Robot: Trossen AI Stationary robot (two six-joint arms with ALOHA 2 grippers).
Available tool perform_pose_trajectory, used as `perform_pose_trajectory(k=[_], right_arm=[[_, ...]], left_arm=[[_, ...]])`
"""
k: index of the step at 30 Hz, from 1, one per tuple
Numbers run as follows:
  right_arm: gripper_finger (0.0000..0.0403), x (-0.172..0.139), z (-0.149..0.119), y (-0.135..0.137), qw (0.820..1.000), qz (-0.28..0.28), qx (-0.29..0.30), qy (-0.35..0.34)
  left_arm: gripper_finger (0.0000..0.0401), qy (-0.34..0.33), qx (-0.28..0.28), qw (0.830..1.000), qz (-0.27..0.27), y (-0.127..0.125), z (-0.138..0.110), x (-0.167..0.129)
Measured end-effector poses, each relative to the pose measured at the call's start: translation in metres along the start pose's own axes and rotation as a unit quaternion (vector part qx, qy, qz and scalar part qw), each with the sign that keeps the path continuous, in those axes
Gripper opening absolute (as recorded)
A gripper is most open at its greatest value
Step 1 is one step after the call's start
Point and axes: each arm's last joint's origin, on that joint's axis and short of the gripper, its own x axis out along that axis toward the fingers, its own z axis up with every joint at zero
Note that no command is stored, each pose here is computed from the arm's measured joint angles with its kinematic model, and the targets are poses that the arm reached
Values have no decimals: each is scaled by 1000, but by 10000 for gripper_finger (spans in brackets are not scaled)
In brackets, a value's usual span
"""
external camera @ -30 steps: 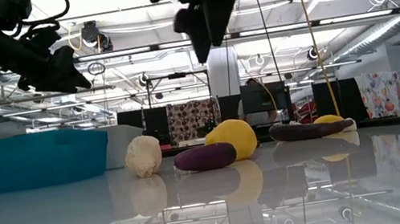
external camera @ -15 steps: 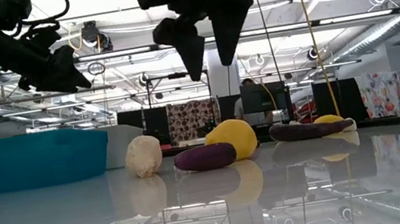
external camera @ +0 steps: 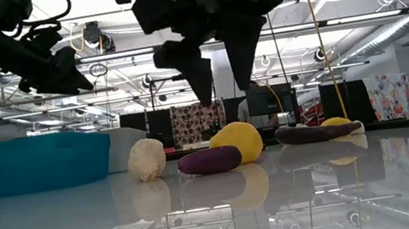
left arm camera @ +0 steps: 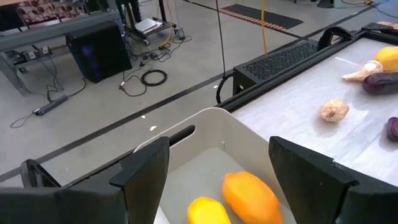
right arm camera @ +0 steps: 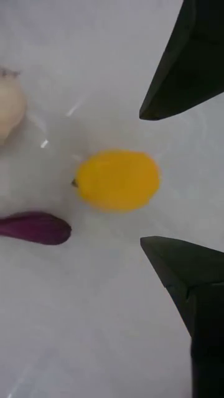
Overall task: Sort produce into baskets
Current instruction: Put the yellow lemon into the gray bin
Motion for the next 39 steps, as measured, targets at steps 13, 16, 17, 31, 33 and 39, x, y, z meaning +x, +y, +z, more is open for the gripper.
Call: perform_pose_trajectory(k=[13, 16, 17, 31, 33, 39], right_arm=[[313, 42, 11, -6, 999, 6, 0, 46], [313, 53, 11, -8, 998, 0, 2, 65], [313, 55, 11, -8, 998, 0, 5, 67], [227, 59, 12, -8, 997, 4, 13, 71], [199, 58, 12, -8, 997, 4, 13, 71], [150, 42, 8, -8, 998, -3, 4, 57]], left_arm=[[283, -1, 8, 1000, 0, 0, 0, 0], [283, -1, 8, 1000, 0, 0, 0, 0], [283, -1, 8, 1000, 0, 0, 0, 0], [283, -1, 8, 1000, 0, 0, 0, 0], [283, -1, 8, 1000, 0, 0, 0, 0], [283, -1, 8, 1000, 0, 0, 0, 0]])
